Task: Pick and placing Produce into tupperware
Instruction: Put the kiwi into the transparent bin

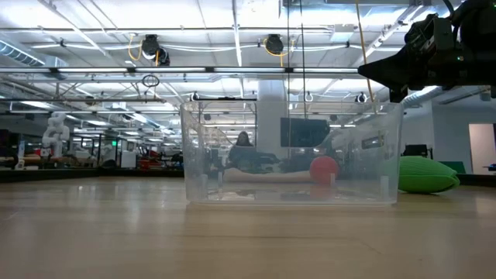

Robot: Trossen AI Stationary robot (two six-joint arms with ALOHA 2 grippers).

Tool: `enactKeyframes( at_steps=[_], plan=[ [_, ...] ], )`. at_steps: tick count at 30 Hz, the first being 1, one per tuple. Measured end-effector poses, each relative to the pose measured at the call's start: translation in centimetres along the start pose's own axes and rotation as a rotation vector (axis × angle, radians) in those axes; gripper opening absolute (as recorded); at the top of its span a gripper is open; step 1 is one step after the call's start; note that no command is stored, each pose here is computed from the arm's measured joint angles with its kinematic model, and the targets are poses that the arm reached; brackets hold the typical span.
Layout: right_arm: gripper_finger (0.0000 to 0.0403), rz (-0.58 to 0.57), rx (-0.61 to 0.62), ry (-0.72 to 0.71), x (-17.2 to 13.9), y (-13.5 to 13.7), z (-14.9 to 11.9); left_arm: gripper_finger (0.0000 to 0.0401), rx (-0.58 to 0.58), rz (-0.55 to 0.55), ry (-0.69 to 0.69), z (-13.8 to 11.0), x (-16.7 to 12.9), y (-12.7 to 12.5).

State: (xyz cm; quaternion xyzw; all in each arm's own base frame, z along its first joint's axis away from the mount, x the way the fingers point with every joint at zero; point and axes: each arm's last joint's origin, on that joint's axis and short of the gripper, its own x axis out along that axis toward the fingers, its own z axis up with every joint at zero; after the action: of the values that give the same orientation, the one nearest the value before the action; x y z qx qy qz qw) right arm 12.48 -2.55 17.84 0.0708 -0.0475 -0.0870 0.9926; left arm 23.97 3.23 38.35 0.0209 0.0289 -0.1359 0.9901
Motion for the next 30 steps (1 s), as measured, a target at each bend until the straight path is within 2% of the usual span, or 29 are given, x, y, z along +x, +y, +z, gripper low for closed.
enactKeyframes(
  at_steps=[11, 19, 30],
  plan=[
    [0.0000, 0.000, 0.000, -0.001, 0.0, 0.0, 0.0, 0.0235, -0.042, -0.050, 0.048, -1.4, 2.0, 0.5],
    [0.0000, 0.000, 0.000, 0.000, 0.0, 0.0, 0.0, 0.0240, -0.054, -0.095, 0.029, -1.9, 3.1, 0.9],
    [0.0000, 0.000, 0.000, 0.000, 0.0, 0.0, 0.0, 0.0237, -0.108, -0.114, 0.084, -3.4, 4.9, 1.1]
  ],
)
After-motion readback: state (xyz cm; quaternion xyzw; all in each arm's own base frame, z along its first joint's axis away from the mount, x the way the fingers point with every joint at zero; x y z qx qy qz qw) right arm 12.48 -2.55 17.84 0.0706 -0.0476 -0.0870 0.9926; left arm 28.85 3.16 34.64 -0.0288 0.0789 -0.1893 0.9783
